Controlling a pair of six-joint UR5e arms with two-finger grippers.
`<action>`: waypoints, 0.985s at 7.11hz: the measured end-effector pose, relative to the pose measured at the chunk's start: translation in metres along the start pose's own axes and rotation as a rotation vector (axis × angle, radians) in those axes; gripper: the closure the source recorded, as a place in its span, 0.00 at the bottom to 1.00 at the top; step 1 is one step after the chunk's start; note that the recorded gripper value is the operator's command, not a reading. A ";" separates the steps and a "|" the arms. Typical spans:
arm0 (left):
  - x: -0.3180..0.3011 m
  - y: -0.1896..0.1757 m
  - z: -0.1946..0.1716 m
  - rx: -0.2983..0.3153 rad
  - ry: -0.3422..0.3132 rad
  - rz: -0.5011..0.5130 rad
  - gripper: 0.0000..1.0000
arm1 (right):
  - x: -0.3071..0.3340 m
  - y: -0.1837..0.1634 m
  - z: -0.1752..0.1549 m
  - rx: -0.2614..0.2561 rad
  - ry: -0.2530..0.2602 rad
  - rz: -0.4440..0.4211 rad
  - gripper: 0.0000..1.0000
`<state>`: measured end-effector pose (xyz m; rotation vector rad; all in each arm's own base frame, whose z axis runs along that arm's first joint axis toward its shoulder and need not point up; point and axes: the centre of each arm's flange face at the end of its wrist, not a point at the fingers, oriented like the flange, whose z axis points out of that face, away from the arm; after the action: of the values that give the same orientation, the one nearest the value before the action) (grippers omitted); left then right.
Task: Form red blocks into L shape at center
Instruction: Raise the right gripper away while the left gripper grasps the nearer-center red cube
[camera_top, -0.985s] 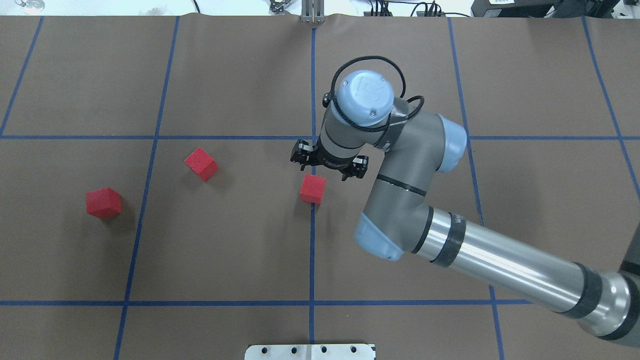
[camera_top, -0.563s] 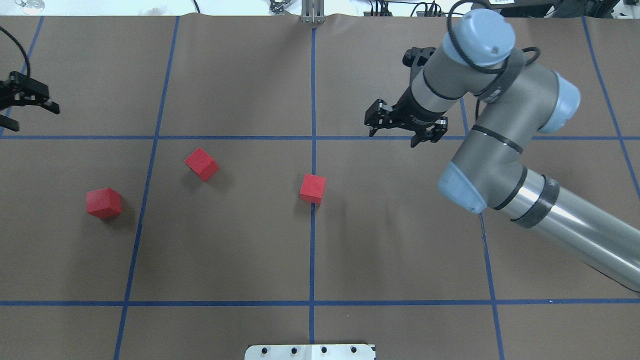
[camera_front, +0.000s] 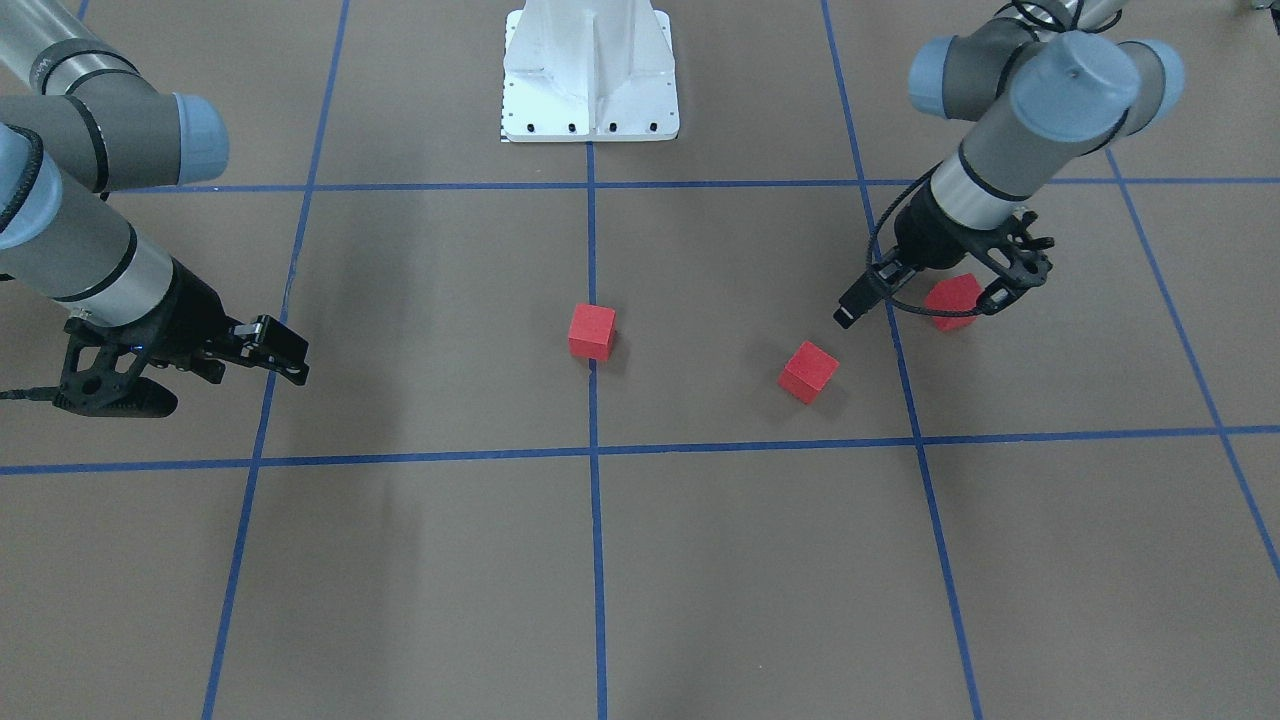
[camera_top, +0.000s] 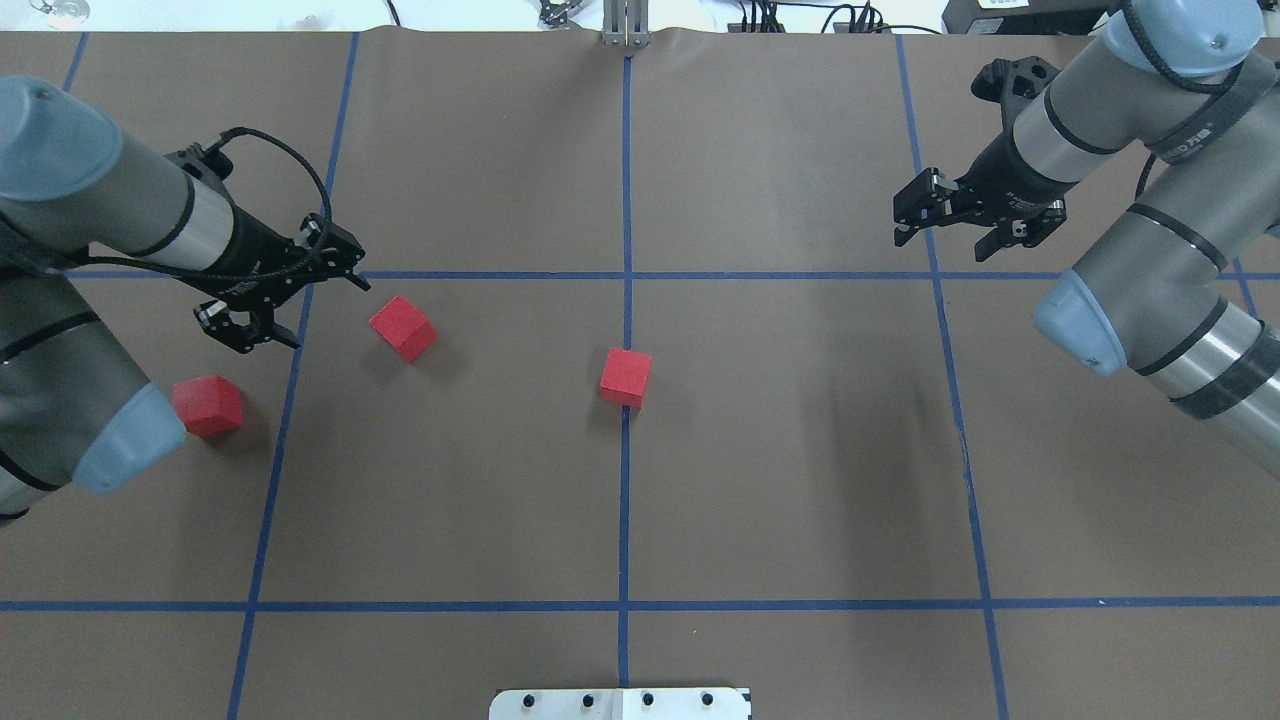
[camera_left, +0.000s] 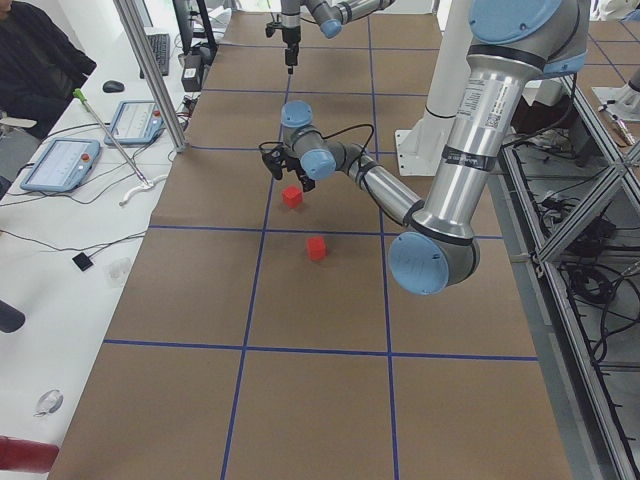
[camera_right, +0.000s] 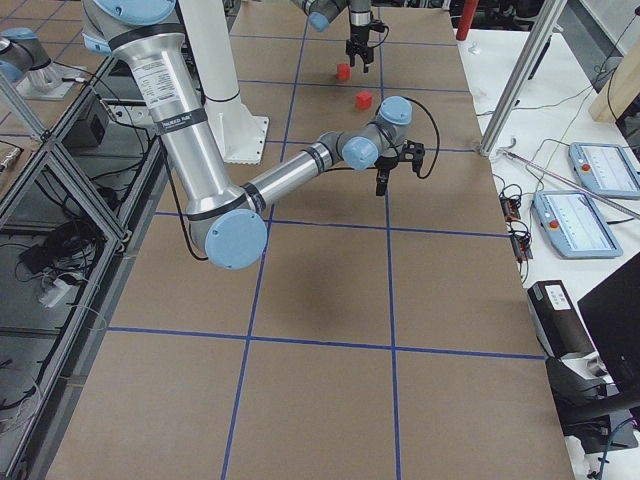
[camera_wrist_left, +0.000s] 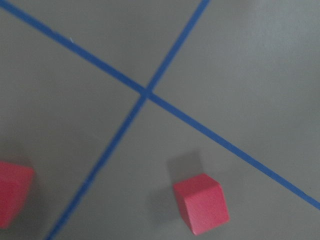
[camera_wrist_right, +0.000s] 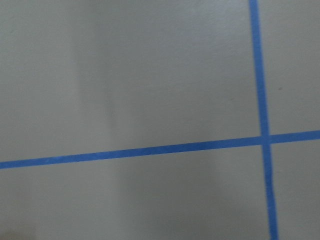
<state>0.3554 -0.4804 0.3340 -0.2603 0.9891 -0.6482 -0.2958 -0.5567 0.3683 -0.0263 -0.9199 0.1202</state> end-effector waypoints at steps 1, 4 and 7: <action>0.006 0.005 0.018 0.016 -0.014 -0.022 0.00 | 0.009 0.000 0.001 -0.001 0.007 -0.001 0.01; 0.033 -0.003 0.053 0.034 -0.048 -0.047 0.00 | 0.015 0.001 0.003 -0.001 0.014 0.000 0.01; 0.048 -0.012 0.077 0.058 -0.075 -0.059 0.00 | 0.015 0.001 0.003 -0.001 0.015 0.000 0.01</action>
<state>0.4338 -0.5251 0.3483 -0.2615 0.8918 -0.7150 -0.2897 -0.5544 0.3816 -0.0277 -0.9054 0.1195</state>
